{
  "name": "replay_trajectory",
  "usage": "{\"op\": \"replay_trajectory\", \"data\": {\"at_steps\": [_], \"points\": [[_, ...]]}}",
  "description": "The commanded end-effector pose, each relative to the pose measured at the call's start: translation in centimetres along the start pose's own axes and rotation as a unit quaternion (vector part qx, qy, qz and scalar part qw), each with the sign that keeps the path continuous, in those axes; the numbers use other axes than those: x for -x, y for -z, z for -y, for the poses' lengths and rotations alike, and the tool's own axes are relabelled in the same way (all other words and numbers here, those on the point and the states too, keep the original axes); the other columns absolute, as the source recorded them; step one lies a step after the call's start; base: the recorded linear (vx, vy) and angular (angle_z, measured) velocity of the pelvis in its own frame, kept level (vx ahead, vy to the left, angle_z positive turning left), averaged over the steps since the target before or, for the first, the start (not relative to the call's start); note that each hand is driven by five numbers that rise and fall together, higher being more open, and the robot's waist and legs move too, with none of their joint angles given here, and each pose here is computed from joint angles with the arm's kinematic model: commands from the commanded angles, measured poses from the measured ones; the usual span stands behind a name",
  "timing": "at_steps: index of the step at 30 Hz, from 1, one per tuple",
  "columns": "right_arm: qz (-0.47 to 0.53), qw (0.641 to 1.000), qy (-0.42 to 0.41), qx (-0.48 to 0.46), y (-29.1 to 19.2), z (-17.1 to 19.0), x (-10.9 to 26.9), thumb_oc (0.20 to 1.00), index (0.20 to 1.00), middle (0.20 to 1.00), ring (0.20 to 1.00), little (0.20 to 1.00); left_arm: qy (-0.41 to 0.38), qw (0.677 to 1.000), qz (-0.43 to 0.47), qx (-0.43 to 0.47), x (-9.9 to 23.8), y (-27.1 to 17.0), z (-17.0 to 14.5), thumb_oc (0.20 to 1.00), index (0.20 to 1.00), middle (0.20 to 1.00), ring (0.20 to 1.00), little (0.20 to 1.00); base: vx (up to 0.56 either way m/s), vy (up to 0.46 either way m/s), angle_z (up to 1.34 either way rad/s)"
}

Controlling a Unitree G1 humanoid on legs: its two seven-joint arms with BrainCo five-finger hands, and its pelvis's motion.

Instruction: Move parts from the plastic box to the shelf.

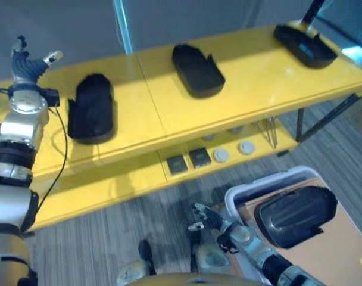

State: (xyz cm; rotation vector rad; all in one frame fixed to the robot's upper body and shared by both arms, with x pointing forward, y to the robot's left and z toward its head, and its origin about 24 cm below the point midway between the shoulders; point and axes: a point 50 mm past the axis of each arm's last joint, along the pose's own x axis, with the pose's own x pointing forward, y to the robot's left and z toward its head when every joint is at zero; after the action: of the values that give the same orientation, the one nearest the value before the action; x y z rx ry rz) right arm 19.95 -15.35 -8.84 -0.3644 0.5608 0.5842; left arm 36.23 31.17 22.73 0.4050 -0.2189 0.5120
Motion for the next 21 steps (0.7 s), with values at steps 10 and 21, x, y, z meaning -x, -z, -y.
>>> {"op": "replay_trajectory", "data": {"at_steps": [10, 21], "points": [[-0.081, 0.988, 0.061, -0.118, 5.4, -0.8, 1.8, 1.0, 1.0, 1.0, 1.0, 1.0, 0.174, 0.966, 0.11, 0.159, 12.9, 3.1, 5.2, 0.2, 0.2, 0.2, 0.2, 0.2, 0.0, -0.02, 0.17], [-0.107, 0.975, 0.082, -0.174, 6.3, -0.2, 1.7, 1.0, 1.0, 1.0, 1.0, 1.0, 0.233, 0.951, 0.057, 0.195, 18.8, 5.9, 6.9, 0.2, 0.2, 0.2, 0.2, 0.2, -0.01, -0.001, 0.14]]}}
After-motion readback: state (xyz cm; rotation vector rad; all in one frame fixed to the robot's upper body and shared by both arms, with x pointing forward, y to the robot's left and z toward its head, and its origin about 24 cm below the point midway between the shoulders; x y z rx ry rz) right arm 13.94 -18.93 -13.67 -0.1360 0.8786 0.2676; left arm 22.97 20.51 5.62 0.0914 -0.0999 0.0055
